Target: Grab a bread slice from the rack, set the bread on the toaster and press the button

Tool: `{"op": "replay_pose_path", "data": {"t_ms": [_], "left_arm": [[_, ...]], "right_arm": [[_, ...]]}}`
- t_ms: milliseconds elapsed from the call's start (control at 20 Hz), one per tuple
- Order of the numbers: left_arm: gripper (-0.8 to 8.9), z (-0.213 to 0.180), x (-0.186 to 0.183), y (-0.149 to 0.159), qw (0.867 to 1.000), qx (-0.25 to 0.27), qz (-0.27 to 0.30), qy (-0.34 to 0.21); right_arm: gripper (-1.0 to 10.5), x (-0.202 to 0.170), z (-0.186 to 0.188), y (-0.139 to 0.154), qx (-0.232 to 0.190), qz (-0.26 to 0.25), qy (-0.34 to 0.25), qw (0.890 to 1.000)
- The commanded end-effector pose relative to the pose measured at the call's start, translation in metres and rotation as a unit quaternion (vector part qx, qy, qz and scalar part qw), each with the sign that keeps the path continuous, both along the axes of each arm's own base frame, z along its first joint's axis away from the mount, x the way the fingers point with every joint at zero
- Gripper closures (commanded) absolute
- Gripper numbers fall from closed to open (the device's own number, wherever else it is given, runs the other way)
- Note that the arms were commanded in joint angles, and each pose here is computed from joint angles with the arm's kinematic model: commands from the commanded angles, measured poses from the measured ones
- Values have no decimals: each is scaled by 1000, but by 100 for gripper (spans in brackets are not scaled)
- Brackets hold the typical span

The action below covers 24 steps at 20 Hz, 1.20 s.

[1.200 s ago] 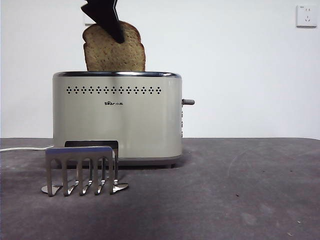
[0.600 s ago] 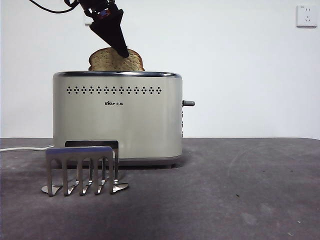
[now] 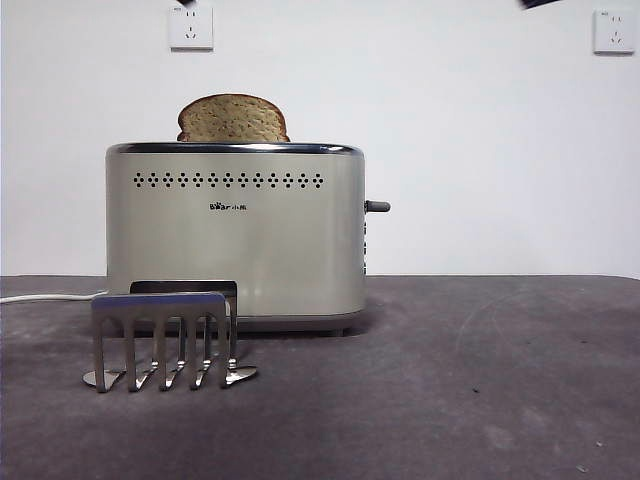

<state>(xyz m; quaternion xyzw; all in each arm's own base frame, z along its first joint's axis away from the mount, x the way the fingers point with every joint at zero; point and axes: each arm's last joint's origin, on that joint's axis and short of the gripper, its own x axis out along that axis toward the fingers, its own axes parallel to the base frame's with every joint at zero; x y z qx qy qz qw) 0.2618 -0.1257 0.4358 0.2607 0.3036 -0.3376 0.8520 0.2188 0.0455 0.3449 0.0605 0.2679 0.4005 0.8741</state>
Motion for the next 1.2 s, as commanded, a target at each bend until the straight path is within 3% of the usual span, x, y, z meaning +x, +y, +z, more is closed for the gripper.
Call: {"op": "replay_pose_path", "data": {"t_ms": [50, 300, 700, 1200], "left_arm": [[468, 12, -23, 10, 999, -30, 28, 17], [468, 30, -67, 30, 998, -49, 44, 23], [468, 33, -89, 37, 995, -79, 12, 66], [468, 33, -89, 37, 993, -87, 14, 78]], "right_arm": [[958, 26, -7, 9, 44, -12, 17, 999], [959, 80, -32, 34, 94, -11, 28, 995], [959, 144, -61, 56, 82, -15, 62, 995], [959, 180, -108, 66, 69, -20, 103, 992]]}}
